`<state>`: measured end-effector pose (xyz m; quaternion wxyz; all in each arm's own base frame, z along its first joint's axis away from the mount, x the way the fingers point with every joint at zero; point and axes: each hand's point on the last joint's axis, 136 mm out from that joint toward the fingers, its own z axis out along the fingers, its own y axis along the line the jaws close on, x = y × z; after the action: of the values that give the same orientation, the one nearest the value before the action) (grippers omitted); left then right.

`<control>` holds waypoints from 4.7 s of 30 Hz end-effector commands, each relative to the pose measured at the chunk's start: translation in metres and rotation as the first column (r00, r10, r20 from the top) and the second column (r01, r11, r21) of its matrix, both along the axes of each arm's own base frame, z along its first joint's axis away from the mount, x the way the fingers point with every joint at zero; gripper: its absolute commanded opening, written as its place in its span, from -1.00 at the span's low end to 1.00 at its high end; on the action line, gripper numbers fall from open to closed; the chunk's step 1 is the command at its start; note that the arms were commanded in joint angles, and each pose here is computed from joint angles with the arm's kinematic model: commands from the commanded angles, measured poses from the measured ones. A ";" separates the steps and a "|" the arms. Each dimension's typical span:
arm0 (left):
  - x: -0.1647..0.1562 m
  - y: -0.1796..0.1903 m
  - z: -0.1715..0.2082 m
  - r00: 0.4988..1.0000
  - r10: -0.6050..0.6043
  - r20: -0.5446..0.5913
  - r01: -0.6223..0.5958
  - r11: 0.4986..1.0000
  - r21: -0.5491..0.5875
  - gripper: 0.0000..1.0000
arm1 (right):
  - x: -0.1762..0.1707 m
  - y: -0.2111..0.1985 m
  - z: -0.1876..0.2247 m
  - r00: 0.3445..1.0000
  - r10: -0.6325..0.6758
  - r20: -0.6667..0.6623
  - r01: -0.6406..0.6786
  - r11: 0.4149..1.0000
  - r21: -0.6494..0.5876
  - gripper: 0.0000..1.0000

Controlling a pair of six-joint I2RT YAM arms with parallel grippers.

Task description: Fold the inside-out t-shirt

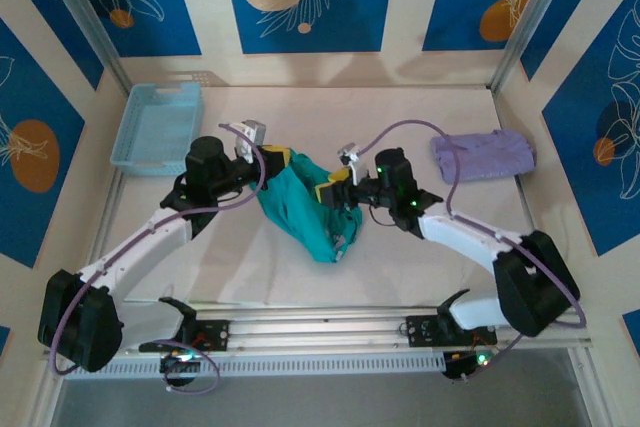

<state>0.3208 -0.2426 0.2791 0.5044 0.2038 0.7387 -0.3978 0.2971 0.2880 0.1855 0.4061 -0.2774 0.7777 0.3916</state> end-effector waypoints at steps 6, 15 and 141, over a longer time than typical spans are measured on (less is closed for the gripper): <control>-0.006 -0.004 0.006 0.998 -0.047 0.041 0.047 0.999 -0.014 -1.00 | 0.030 0.031 -0.028 0.997 0.014 -0.077 -0.016 0.999 -0.030 0.07; 0.008 0.019 0.021 0.990 0.119 0.077 -0.121 0.993 0.013 -1.00 | 0.041 -0.006 0.062 0.992 -0.082 0.097 0.080 0.997 0.019 -1.00; -0.002 -0.012 0.128 0.991 0.103 0.087 -0.080 0.967 -0.241 -1.00 | 0.032 -0.154 0.100 0.824 -0.541 0.169 0.563 0.814 -0.142 -1.00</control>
<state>0.3262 -0.2540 0.3854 0.5659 0.1295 0.6991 -0.4173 0.3332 0.1429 0.2979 0.5633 -0.0764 0.7998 0.1928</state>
